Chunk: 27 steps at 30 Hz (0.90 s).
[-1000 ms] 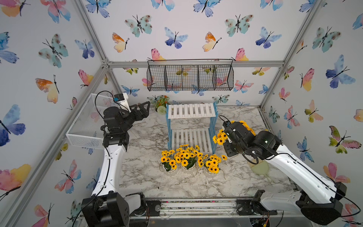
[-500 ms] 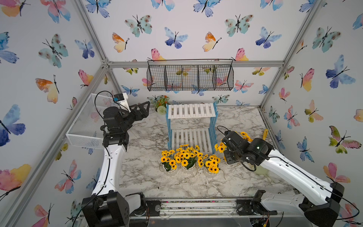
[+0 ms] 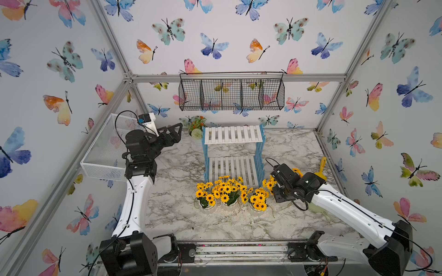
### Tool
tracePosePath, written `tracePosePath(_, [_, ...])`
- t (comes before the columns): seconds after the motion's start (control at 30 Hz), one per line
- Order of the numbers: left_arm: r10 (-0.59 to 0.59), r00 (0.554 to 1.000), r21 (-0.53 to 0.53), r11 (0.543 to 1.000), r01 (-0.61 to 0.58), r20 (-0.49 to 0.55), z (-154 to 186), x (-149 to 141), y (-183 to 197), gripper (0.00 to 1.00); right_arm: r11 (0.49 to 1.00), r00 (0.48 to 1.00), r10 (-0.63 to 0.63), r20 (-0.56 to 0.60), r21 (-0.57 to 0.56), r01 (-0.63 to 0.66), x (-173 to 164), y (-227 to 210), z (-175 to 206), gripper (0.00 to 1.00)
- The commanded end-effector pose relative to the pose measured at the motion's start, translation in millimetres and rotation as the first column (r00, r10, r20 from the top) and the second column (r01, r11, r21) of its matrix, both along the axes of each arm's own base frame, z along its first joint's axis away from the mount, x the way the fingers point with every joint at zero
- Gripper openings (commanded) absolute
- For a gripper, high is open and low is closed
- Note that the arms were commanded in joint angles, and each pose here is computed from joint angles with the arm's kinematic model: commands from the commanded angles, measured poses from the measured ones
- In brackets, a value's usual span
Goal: Take the sunflower pots off the shelves
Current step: Place the sunflower pot at the center of the board.
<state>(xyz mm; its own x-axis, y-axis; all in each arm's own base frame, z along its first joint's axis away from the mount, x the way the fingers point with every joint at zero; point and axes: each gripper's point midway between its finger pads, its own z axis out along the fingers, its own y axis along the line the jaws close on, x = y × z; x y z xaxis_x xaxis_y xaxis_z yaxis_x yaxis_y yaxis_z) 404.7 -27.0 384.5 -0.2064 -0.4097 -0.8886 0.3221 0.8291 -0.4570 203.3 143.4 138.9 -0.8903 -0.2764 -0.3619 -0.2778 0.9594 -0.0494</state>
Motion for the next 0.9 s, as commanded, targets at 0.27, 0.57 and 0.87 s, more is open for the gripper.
tracePosePath(0.27, [-0.009, 1.000, -0.005, 1.000, 0.009, 0.002, -4.0, 2.6, 2.5, 0.97, 0.999, 1.000, -0.022, 0.015, 0.026, 0.021, 14.5, 6.9, -28.0, 0.02])
tracePosePath(0.57, [-0.006, 1.000, -0.006, 1.000, 0.006, -0.005, -6.9, 4.1, 4.0, 0.97, 1.000, 1.000, -0.015, -0.003, 0.020, 0.015, 15.8, 9.9, -45.3, 0.02])
tracePosePath(0.87, [-0.006, 1.000, -0.009, 1.000, 0.006, -0.007, -7.9, 4.6, 4.7, 0.97, 1.000, 0.999, 0.013, -0.049, 0.013, -0.012, 9.9, 12.5, -59.2, 0.03])
